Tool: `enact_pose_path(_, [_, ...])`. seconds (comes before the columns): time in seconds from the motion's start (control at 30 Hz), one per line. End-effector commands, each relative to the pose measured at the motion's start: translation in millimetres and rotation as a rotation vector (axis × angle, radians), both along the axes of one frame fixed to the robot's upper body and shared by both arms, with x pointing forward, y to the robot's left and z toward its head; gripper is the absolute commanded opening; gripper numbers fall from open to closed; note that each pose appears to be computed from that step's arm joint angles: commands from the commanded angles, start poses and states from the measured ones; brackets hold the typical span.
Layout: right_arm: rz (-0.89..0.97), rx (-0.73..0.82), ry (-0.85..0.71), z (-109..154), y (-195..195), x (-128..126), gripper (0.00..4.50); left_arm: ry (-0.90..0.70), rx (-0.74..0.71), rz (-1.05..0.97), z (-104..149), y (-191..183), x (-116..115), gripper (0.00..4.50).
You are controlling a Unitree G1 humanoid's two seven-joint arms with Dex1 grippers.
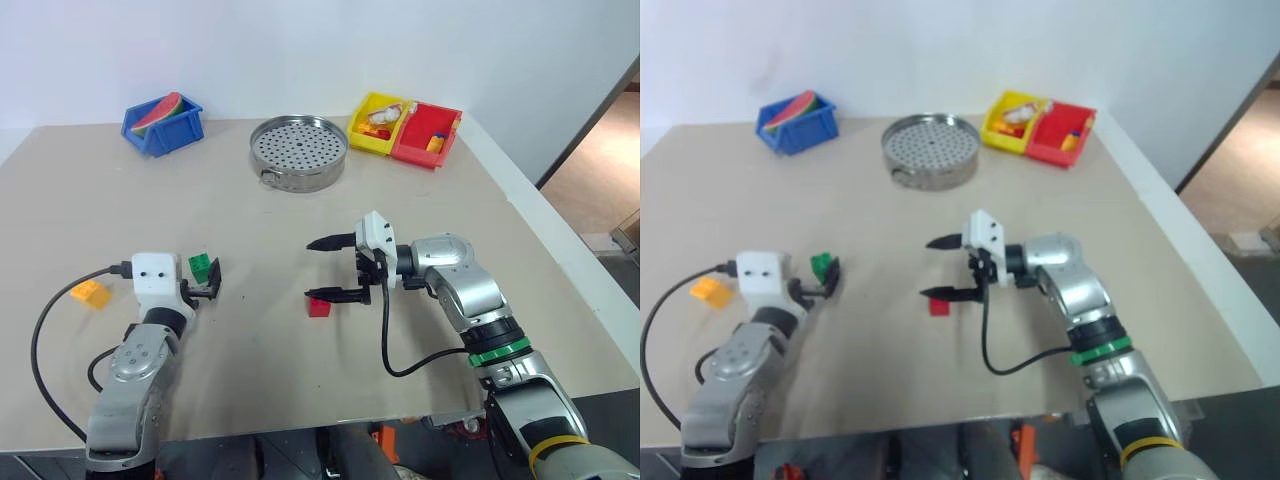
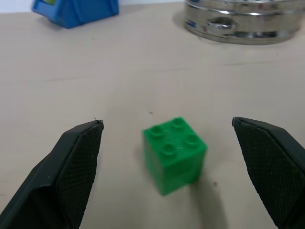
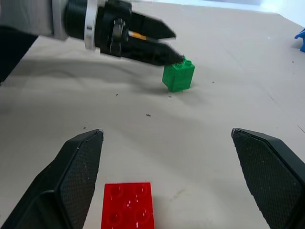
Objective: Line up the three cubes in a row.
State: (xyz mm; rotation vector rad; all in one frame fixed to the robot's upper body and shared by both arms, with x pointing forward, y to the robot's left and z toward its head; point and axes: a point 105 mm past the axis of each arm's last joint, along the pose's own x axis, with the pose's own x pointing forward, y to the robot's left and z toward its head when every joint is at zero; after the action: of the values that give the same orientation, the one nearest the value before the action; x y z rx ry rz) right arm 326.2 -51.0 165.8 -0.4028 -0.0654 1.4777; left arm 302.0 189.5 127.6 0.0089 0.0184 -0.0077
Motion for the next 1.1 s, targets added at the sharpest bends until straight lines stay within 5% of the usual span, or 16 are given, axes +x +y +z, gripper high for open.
enact_pose_path(0.03, [0.007, 0.04, -0.072, 20.8, 2.1, 1.0, 4.47, 0.001, 0.036, 0.017, 1.9, 0.4, 3.5, 4.5])
enact_pose_path(0.63, [-0.023, 0.019, -0.093, 16.2, -5.3, 3.7, 4.47, 0.095, 0.042, 0.054, -20.8, 13.0, 22.8, 4.5])
enact_pose_path(0.8, [-0.027, 0.019, -0.093, 16.3, -5.5, 4.2, 4.5, 0.084, 0.055, 0.066, -18.8, 16.5, 26.4, 3.04])
enact_pose_path(1.03, [-0.028, 0.011, -0.096, 15.7, -6.4, 5.8, 4.5, 0.092, 0.047, 0.056, -21.8, 17.6, 28.4, 3.04])
enact_pose_path(1.1, [-0.028, 0.008, -0.097, 15.8, -6.8, 6.1, 4.5, 0.091, 0.043, 0.051, -22.1, 16.7, 28.0, 2.48])
